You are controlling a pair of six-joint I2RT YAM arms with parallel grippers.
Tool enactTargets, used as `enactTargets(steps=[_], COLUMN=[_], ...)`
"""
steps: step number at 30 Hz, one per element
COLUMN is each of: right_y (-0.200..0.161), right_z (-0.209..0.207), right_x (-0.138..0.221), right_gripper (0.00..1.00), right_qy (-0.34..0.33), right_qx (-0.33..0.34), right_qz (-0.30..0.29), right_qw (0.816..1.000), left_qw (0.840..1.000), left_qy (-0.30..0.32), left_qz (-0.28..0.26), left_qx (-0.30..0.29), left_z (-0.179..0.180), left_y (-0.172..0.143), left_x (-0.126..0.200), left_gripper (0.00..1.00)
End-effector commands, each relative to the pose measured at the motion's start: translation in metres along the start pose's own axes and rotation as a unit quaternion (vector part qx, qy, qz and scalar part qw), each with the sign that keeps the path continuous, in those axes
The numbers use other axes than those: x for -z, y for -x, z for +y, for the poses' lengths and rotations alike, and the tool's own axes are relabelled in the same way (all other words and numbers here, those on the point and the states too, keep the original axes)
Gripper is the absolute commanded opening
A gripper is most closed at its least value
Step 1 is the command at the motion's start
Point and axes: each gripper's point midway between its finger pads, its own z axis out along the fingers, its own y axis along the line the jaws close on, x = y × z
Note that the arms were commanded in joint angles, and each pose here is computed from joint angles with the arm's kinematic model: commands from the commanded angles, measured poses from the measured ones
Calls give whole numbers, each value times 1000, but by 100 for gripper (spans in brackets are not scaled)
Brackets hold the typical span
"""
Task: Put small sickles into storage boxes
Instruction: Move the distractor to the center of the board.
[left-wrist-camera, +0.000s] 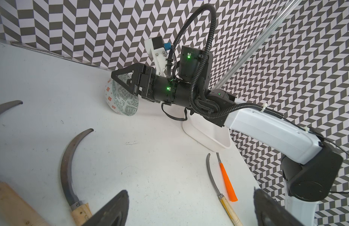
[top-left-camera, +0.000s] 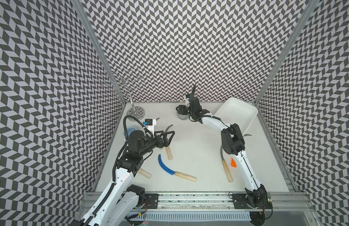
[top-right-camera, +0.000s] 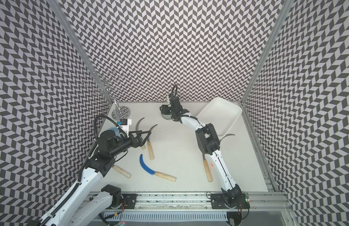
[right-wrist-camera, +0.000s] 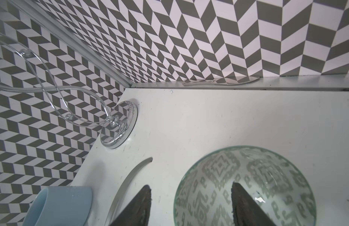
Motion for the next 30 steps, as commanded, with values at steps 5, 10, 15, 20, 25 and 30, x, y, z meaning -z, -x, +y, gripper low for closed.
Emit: enactTargets(steps=[5, 10, 15, 20, 25, 30], right_y=[-22, -26, -30, -38, -42, -38], right_z=[-4, 6, 11, 26, 45, 71], right_x=[-32, -41, -46, -50, -50, -42], right_gripper=[65, 65, 64, 64, 67, 68], right_qy=[72, 116, 139, 176, 196, 249], right_qx=[-48, -65, -84, -93, -80, -65], right_qz=[18, 18, 22, 33, 34, 29], right_qw=[996, 991, 987, 979, 977, 966], left_qw=[1000, 1000, 1000, 1000, 1000, 1000], left_qy=[-5, -1, 1, 2, 2, 2], left_qz=[-6, -3, -1, -1, 0, 0], left_qx=[-10, -11, -10, -9, -9, -8], left_z=[-3, 0, 2, 3, 3, 3], left_y=[2, 1, -2, -2, -3, -3], left_x=[0, -1, -2, -3, -3, -3], left_gripper=[100, 99, 100, 100, 100, 100])
